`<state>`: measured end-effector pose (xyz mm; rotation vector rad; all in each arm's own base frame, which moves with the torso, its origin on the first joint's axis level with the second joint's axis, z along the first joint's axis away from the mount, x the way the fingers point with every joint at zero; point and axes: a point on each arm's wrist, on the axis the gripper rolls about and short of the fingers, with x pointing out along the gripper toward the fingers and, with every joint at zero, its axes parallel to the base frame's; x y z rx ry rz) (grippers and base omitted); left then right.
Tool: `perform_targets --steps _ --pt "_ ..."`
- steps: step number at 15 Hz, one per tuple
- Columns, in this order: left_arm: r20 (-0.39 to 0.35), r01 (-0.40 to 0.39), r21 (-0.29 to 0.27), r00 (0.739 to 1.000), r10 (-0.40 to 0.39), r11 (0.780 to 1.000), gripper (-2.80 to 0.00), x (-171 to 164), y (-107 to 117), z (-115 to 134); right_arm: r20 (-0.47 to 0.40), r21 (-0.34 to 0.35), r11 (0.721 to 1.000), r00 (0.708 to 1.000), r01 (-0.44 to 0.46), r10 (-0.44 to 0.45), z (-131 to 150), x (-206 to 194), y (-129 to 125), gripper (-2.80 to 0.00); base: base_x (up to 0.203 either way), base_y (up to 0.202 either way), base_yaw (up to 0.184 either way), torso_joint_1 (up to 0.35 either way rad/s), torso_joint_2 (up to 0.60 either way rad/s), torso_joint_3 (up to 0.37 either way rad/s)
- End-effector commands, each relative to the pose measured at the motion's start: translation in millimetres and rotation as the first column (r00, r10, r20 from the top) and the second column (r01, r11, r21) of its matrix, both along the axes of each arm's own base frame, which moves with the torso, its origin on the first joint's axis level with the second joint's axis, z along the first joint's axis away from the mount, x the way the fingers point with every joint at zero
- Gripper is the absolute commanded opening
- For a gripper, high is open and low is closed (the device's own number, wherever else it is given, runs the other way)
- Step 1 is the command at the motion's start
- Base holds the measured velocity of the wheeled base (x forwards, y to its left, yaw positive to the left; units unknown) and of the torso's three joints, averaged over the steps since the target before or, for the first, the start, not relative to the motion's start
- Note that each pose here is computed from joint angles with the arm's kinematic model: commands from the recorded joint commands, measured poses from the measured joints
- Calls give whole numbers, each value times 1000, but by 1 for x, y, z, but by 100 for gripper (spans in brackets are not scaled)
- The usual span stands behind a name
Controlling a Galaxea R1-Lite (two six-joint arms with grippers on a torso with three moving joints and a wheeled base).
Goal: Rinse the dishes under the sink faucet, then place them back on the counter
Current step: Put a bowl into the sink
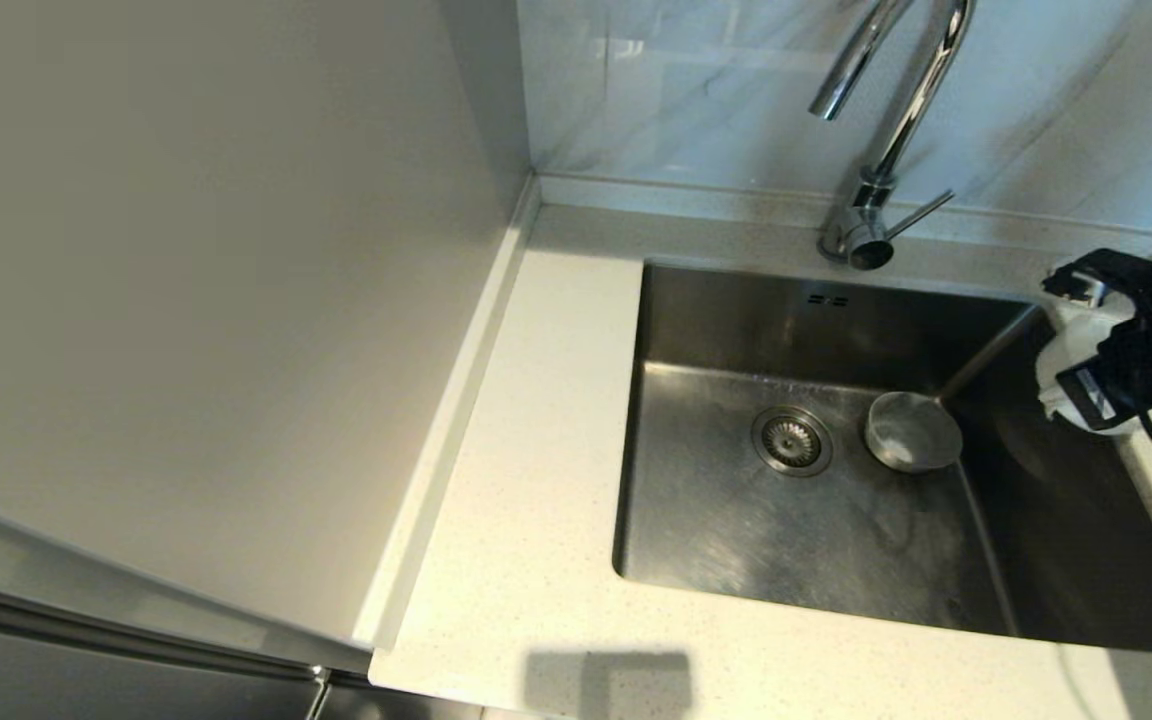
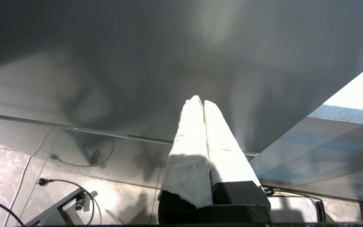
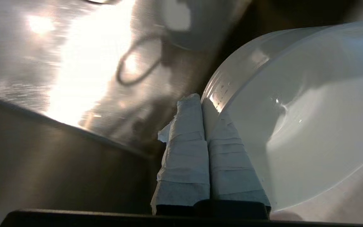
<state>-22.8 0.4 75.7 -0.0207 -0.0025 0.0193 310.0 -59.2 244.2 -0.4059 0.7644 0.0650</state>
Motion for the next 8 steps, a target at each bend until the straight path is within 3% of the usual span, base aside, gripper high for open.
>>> perform_targets --steps 1,4,8 --pt "4 0 -1 1000 0 1000 -280 0 0 0 68 -15 992 990 -122 123 -6 -24 39 -280 0 0 0 0 0 0" --pt "4 -1 -1 1000 1 1000 -280 0 0 0 142 -59 966 955 -253 259 -36 -27 72 -280 0 0 0 0 0 0" --pt "4 1 -1 1000 -1 1000 -280 0 0 0 123 -148 932 929 -331 349 -79 5 79 -280 0 0 0 0 0 0"
